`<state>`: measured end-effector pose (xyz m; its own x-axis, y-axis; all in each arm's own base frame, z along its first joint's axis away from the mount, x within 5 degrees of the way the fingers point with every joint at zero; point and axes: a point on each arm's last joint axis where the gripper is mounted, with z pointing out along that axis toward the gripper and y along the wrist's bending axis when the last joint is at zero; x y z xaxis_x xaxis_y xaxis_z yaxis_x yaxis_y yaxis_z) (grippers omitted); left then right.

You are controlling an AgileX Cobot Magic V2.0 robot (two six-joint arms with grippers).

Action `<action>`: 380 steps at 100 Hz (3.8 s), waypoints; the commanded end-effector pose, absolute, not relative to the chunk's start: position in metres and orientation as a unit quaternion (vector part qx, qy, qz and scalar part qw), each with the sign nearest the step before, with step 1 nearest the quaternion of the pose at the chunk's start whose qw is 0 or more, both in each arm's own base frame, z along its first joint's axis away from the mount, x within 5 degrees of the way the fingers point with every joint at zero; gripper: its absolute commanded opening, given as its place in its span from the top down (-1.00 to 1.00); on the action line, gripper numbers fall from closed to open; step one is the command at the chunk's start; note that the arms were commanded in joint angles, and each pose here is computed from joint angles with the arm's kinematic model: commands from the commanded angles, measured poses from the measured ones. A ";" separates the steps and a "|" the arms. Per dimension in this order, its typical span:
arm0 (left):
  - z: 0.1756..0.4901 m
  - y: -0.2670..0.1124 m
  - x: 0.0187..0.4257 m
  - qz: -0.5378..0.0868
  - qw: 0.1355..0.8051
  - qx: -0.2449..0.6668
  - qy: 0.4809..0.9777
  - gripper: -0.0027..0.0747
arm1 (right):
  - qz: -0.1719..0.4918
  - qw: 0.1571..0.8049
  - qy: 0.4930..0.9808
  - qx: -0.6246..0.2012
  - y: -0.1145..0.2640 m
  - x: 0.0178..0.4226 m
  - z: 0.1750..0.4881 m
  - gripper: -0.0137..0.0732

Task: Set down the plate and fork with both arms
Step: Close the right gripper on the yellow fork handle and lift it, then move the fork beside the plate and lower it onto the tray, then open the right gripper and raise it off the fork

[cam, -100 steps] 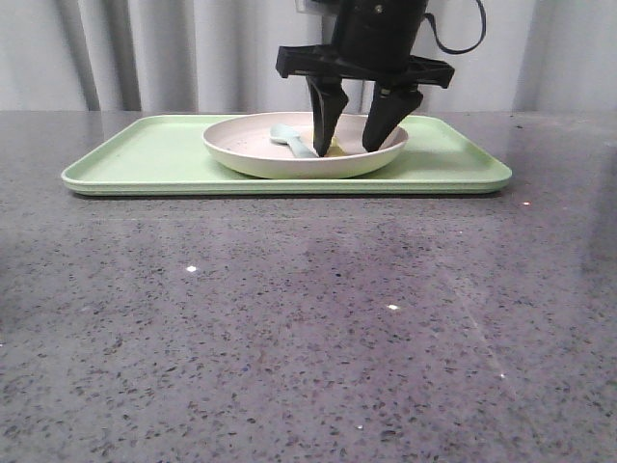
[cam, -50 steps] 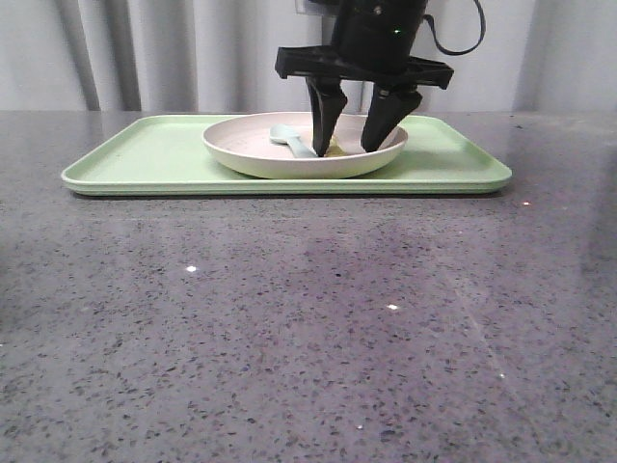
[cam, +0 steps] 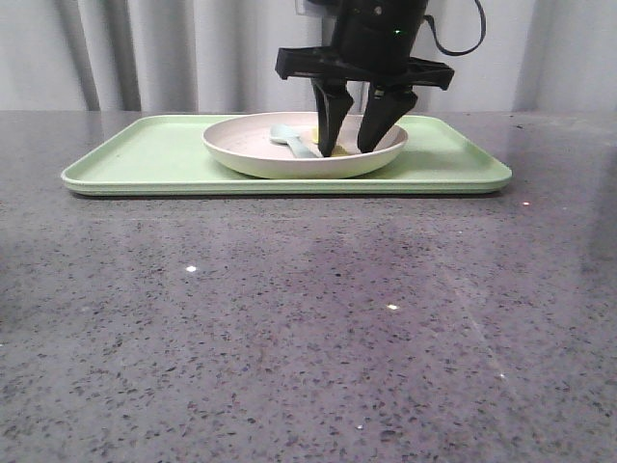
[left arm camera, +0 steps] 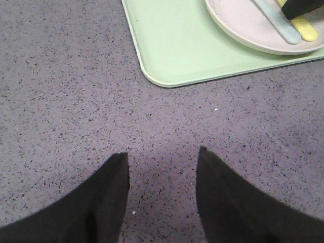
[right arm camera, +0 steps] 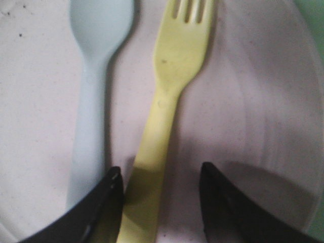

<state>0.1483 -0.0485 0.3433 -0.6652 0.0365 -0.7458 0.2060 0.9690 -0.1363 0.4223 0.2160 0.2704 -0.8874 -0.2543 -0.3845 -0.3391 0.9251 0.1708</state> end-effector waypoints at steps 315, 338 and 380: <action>0.356 -0.049 0.150 -0.116 0.442 0.059 0.887 0.12 | 0.175 0.160 0.970 -0.058 0.121 0.431 0.304 0.32; 0.356 -0.049 0.150 -0.116 0.442 0.059 0.887 0.12 | 0.175 0.160 0.970 -0.058 0.121 0.431 0.304 0.18; 0.356 -0.049 0.150 -0.116 0.442 0.059 0.887 0.12 | 0.176 0.170 0.968 -0.064 0.119 0.428 0.313 0.07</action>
